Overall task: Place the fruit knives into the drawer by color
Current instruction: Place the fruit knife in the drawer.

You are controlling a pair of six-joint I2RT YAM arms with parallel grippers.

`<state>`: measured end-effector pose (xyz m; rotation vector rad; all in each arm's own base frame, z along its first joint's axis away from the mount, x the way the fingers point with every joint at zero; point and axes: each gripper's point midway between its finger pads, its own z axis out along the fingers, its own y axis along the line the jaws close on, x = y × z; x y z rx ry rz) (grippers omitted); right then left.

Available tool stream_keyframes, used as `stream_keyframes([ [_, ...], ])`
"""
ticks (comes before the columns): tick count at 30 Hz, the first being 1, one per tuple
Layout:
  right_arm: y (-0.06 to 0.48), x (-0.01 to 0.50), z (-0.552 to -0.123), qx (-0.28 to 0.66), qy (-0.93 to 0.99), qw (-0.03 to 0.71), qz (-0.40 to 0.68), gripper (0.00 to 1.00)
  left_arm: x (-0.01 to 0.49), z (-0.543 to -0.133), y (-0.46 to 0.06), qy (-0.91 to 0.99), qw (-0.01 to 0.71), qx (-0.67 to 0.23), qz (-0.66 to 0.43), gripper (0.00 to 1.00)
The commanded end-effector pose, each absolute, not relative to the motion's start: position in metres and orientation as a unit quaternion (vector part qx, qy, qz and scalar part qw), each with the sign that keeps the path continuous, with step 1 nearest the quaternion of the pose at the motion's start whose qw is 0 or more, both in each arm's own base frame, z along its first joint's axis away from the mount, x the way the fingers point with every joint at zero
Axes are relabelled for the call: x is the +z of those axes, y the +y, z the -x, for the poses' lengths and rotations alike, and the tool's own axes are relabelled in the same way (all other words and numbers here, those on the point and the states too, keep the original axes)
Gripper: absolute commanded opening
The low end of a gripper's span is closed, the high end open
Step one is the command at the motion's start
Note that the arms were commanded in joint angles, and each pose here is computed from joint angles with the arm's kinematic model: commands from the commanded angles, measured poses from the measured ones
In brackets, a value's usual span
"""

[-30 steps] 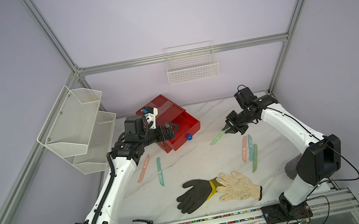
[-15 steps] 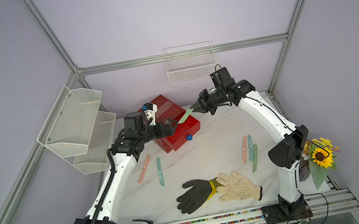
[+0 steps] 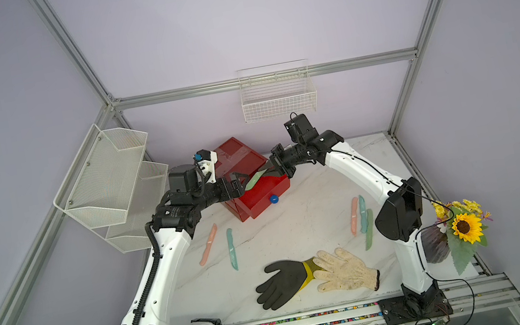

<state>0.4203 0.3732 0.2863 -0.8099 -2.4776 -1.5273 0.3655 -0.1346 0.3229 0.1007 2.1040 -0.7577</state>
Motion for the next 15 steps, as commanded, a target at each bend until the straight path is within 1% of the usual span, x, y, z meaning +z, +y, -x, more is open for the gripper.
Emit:
stream_keyframes([
  [1, 0.37, 0.298, -0.423, -0.521, -0.812, 0.043, 0.26, 0.34, 0.334, -0.363, -0.131, 0.836, 0.456, -0.302, -0.049, 1.0],
  [3, 0.366, 0.302, -0.424, -0.524, -0.81, 0.033, 0.261, 0.36, 0.334, -0.364, -0.131, 0.835, 0.455, -0.305, -0.047, 1.0],
  [4, 0.363, 0.302, -0.426, -0.523, -0.81, 0.028, 0.263, 0.41, 0.334, -0.364, -0.132, 0.834, 0.455, -0.306, -0.048, 1.0],
  [5, 0.361, 0.304, -0.426, -0.525, -0.809, 0.024, 0.262, 0.43, 0.334, -0.365, -0.133, 0.834, 0.455, -0.308, -0.049, 1.0],
  [9, 0.345, 0.31, -0.431, -0.525, -0.812, -0.006, 0.254, 0.44, 0.334, -0.367, -0.134, 0.833, 0.454, -0.313, -0.047, 1.0],
  [12, 0.324, 0.311, -0.434, -0.517, -0.826, -0.045, 0.219, 0.44, 0.335, -0.368, -0.136, 0.831, 0.453, -0.32, -0.046, 1.0],
  [15, 0.292, 0.3, -0.436, -0.46, -0.864, -0.113, 0.172, 0.44, 0.335, -0.369, -0.138, 0.829, 0.453, -0.325, -0.046, 1.0],
])
